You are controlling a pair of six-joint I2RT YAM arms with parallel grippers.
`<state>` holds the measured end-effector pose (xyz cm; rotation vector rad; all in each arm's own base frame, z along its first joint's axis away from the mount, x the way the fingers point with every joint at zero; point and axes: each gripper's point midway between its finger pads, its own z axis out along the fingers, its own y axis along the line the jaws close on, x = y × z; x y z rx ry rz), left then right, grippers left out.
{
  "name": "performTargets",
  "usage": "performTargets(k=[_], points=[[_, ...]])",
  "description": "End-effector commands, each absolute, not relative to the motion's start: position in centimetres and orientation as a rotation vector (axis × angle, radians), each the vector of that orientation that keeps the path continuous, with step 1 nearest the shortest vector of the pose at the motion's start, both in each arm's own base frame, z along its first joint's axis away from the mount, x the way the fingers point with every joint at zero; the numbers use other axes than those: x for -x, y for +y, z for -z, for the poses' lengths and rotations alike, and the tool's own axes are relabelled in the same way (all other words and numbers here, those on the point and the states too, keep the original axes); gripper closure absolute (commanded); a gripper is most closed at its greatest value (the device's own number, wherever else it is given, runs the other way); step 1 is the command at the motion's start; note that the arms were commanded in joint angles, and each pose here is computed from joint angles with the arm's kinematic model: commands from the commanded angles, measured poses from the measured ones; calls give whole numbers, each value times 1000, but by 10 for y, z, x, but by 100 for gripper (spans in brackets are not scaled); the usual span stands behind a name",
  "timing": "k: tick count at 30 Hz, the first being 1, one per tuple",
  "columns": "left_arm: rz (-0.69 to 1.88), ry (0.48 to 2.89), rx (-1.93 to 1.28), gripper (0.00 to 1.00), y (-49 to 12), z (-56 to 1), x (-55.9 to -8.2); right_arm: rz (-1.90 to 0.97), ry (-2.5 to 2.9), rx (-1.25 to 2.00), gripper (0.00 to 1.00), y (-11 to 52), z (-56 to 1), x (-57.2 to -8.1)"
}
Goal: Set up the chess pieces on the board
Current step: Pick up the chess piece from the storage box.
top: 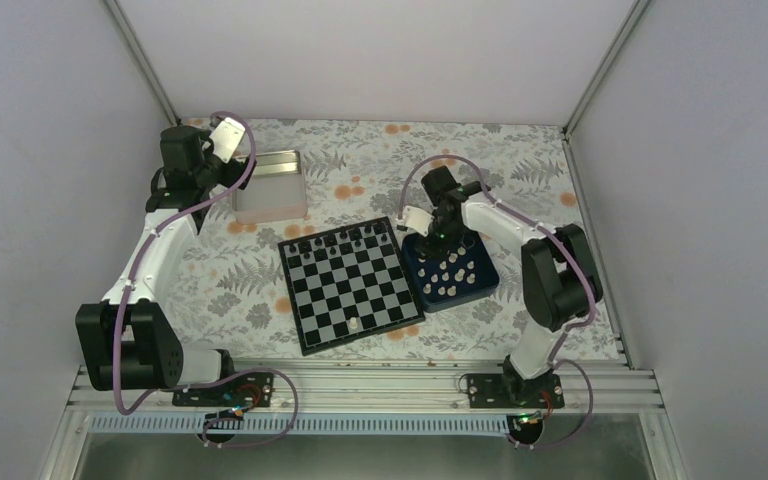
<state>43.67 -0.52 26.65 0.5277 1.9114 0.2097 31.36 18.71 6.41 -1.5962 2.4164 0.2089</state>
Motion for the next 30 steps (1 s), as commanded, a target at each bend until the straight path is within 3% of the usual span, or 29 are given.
performTargets(k=[1,24,30], points=[[-235,1885,-528,0,-2,-272,-440,-216,2422,1612,59,188,-49,-316],[-230,1888,-533,0,-3,-269,-440,-215,2437,1616,75,192,-31,-318],[-222,1886,-537,0,-4,-270,-439,-211,2448,1623,75,190,-28,-315]])
